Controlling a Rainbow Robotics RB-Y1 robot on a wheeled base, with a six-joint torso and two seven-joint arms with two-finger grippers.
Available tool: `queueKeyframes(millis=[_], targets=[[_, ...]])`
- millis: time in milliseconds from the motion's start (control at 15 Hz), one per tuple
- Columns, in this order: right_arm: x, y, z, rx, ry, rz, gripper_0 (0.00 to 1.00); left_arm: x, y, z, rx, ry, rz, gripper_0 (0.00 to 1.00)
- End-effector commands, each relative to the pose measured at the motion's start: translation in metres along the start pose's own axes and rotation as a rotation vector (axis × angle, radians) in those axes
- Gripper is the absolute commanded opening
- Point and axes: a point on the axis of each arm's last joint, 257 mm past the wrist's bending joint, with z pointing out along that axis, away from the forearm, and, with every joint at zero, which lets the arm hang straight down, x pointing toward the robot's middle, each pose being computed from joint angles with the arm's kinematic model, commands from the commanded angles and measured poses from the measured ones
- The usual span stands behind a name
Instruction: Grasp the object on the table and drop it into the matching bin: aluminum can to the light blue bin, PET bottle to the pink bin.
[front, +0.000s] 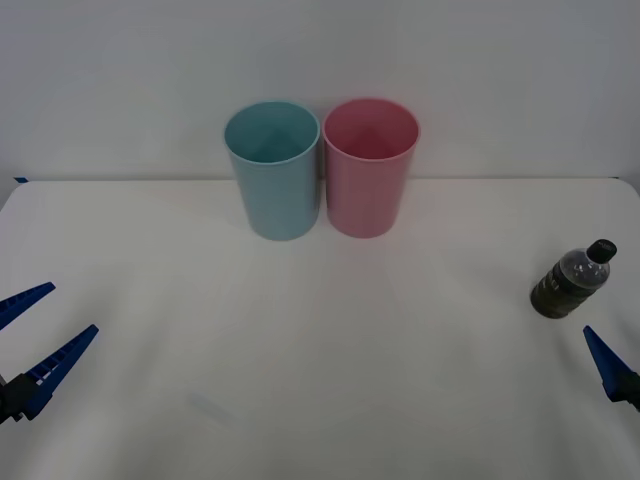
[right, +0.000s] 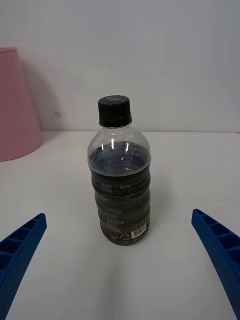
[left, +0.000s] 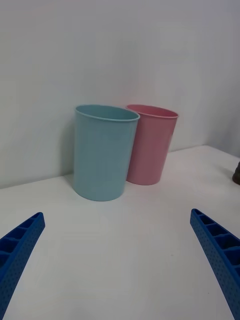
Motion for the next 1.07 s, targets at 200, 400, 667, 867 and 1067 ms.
queueKeyframes(millis=[200, 400, 667, 867, 1067], targets=[[0.009, -0.014, 0.030, 0.032, 0.006, -0.007, 1.00, 0.000, 0.000, 0.000, 0.000, 0.000, 0.000, 1.00], [0.012, -0.014, 0.050, 0.039, 0.006, -0.009, 1.00, 0.000, 0.000, 0.000, 0.000, 0.000, 0.000, 1.00], [0.016, -0.012, 0.070, 0.049, 0.012, -0.010, 1.00, 0.000, 0.000, 0.000, 0.000, 0.000, 0.000, 1.00], [0.021, -0.013, 0.086, 0.047, 0.016, -0.006, 1.00, 0.000, 0.000, 0.000, 0.000, 0.000, 0.000, 1.00], [0.019, -0.011, 0.100, 0.048, 0.006, -0.003, 1.00, 0.000, 0.000, 0.000, 0.000, 0.000, 0.000, 1.00]])
